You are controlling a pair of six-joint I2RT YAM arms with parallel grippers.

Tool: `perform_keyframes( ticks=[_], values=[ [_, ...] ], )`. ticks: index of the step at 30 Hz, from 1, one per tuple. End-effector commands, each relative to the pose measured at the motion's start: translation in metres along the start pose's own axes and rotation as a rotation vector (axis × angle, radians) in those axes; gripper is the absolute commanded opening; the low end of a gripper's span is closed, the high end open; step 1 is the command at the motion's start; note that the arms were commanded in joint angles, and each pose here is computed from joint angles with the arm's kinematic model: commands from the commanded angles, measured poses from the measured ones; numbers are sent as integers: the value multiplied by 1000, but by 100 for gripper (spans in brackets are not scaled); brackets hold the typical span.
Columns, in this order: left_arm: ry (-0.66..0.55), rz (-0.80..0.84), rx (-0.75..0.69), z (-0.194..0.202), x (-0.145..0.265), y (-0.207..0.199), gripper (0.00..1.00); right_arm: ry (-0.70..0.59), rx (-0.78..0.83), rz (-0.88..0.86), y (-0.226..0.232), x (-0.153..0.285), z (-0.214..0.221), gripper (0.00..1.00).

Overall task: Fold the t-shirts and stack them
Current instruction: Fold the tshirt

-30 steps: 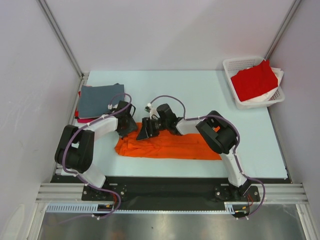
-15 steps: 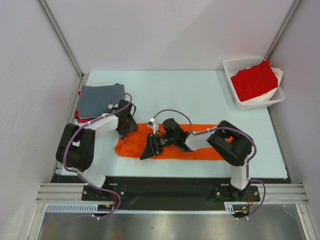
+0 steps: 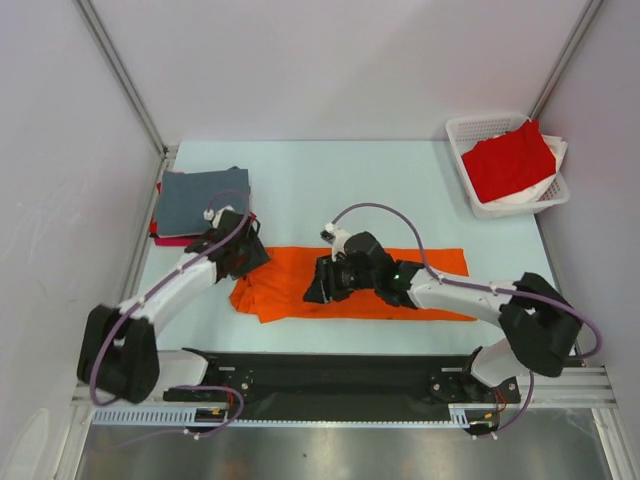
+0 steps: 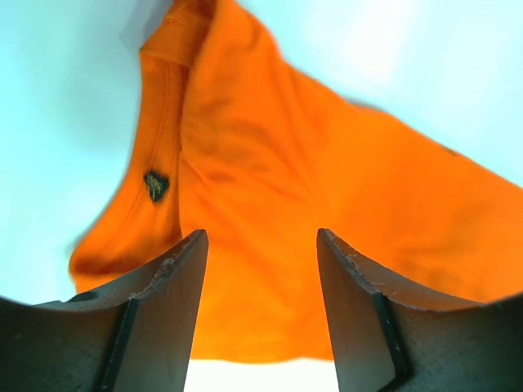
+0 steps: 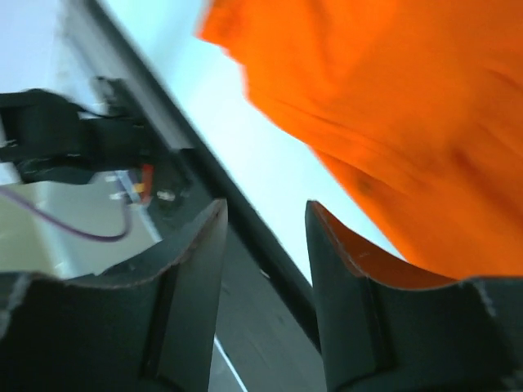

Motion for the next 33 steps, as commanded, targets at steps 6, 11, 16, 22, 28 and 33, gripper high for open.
perform_keyframes(
  ticks=[6, 11, 16, 22, 28, 33],
  values=[
    [-133, 127, 43, 26, 43, 21, 63, -222, -22, 521, -62, 75, -10, 45],
    [-154, 119, 118, 45, 37, 34, 62, -217, 50, 418, -60, 84, -38, 51],
    [-110, 109, 188, 60, 28, 39, 59, -175, 141, 296, -47, 60, -93, 52],
    [-117, 101, 228, 73, 24, 49, 60, -45, 221, 174, -48, 1, -139, 51],
    [-139, 147, 308, 86, 29, 55, 61, 87, 192, 40, -78, -47, -159, 49],
    [-163, 152, 333, 88, 36, 59, 61, 155, 200, -66, -85, -79, -176, 51]
  ],
)
Point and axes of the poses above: each gripper's point midway between its finger pads, its own x axis back along the fingers, its own y axis along the line the jaws close on, z = x × y, the point moved 8 cm from there along x, back along the fingers, and after that the axes turned 9 degrees about -x, right-handed, at the moved point
